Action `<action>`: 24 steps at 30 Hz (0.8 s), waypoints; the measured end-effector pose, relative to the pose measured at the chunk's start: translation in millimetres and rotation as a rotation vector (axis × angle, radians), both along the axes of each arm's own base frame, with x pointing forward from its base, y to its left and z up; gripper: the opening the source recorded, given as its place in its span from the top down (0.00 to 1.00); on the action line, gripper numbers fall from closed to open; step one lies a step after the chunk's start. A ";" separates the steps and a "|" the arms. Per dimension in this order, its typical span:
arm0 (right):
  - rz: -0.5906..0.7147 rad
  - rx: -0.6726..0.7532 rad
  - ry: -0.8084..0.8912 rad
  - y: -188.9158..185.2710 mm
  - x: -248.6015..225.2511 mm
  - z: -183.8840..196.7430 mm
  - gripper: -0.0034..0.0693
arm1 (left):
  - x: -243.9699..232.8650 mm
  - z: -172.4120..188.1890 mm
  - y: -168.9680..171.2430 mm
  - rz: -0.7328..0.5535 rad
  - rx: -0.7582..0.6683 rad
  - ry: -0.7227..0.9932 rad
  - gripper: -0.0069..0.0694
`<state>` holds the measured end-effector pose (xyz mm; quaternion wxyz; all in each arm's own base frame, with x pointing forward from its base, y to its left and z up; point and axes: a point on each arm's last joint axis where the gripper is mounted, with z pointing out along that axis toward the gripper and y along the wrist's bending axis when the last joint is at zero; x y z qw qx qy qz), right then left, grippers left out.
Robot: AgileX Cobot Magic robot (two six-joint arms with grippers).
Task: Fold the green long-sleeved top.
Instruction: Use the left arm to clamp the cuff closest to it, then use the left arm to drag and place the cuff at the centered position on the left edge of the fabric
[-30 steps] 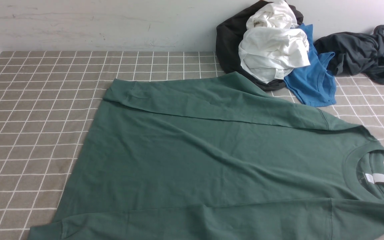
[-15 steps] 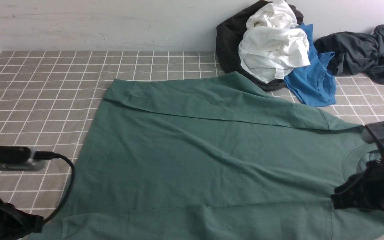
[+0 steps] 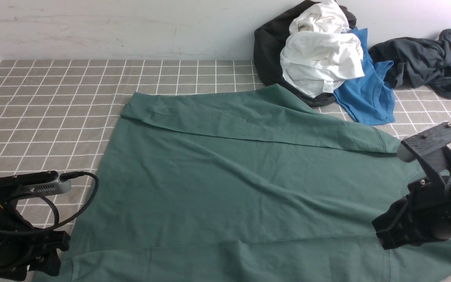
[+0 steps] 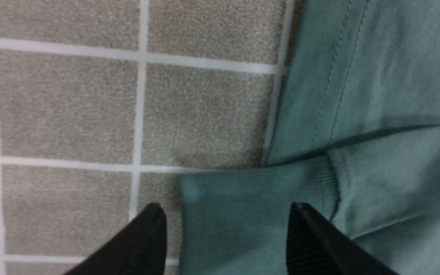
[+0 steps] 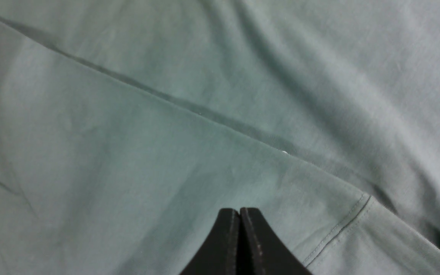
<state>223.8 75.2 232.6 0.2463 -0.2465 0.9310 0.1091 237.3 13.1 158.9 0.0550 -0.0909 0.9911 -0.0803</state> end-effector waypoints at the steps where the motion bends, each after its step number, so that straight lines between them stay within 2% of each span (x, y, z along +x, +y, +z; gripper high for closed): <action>1: 0.000 0.000 0.000 0.0 0.0 0.0 0.97 | 1.0 -2.1 -0.6 0.005 -0.010 0.007 0.40; 6: 0.002 -0.001 -0.001 0.0 0.0 0.0 0.97 | 3.3 -11.4 -1.7 -0.009 -0.027 0.040 0.54; 7: 0.003 -0.001 -0.001 0.0 0.0 0.0 0.97 | 3.5 -11.0 -2.1 -0.006 -0.033 0.037 0.63; 8: 0.003 -0.001 -0.001 0.0 0.0 0.0 0.97 | 3.5 -11.0 -2.3 -0.006 -0.034 0.037 0.66; 9: 0.003 -0.001 -0.001 0.0 0.0 0.0 0.97 | 3.5 -9.1 -3.0 -0.005 -0.041 0.028 0.74; 10: 0.003 -0.001 -0.001 0.0 0.0 0.0 0.97 | 3.4 -7.4 -3.3 -0.008 -0.041 0.022 0.77; 11: 0.003 -0.001 -0.002 0.0 0.1 0.2 0.97 | 3.3 -0.1 -3.5 -0.015 -0.039 -0.003 0.85; 12: 0.003 -0.001 -0.002 0.0 0.1 0.2 0.97 | 3.8 6.9 -4.1 -0.023 -0.037 -0.027 0.88; 16: 0.002 -0.001 -0.005 0.0 0.4 0.3 0.97 | 8.2 37.8 -10.5 -0.073 -0.021 -0.154 0.91; 21: 0.015 -0.007 -0.013 0.0 0.7 0.4 0.97 | 12.6 119.3 -37.5 -0.233 0.008 -0.473 0.91; 24: 0.027 -0.013 -0.018 0.0 0.7 0.4 0.97 | 16.3 158.1 -45.7 -0.265 0.013 -0.624 0.91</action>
